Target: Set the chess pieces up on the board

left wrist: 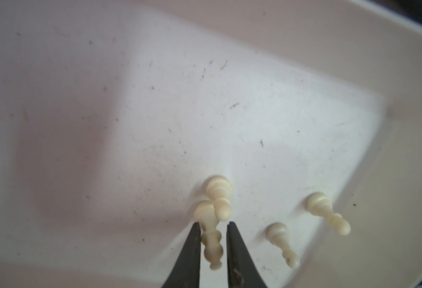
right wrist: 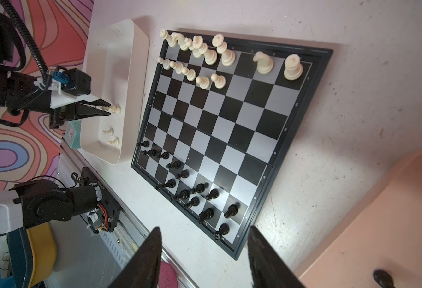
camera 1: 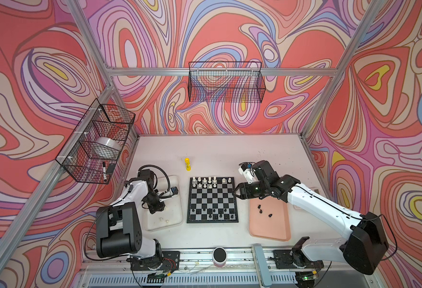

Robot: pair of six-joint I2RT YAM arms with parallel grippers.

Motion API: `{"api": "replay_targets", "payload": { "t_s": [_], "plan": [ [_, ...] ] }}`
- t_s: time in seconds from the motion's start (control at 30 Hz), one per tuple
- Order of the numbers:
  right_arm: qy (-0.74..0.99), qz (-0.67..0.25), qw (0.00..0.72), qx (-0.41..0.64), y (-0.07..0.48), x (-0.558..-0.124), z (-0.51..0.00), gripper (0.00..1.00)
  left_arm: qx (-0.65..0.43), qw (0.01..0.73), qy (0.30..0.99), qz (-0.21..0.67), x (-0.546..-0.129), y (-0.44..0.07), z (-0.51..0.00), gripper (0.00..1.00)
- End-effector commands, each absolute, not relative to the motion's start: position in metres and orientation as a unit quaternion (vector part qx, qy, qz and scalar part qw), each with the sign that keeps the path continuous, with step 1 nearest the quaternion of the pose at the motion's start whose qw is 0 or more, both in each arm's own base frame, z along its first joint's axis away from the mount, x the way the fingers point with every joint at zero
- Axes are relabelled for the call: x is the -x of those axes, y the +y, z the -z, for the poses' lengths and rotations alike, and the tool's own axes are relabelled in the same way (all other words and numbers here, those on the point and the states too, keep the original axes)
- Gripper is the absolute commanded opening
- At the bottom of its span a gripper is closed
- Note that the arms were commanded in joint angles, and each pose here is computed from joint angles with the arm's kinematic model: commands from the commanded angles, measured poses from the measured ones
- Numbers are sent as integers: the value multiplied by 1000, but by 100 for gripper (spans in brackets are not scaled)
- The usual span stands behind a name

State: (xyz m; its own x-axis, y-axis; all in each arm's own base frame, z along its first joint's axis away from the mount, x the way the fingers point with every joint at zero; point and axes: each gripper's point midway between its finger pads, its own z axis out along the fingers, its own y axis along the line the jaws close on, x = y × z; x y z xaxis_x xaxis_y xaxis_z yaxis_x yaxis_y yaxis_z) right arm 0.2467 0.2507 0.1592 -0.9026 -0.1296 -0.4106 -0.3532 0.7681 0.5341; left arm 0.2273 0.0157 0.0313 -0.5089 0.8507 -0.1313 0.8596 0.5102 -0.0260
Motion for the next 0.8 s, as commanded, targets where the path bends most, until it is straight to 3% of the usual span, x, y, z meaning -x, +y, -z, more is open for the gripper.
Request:
{"api": "replay_targets", "payload": {
  "t_s": [0.0, 0.3, 0.77],
  "plan": [
    [923, -311, 185, 134, 250, -247, -159, 56, -505, 58, 860, 32, -230, 17, -37, 18],
    [923, -310, 186, 135, 250, -247, -158, 56, -507, 54, 860, 22, -230, 21, -37, 11],
    [922, -314, 183, 136, 252, -247, -153, 56, -472, 79, 877, 23, -249, 18, -77, 12]
  ]
}}
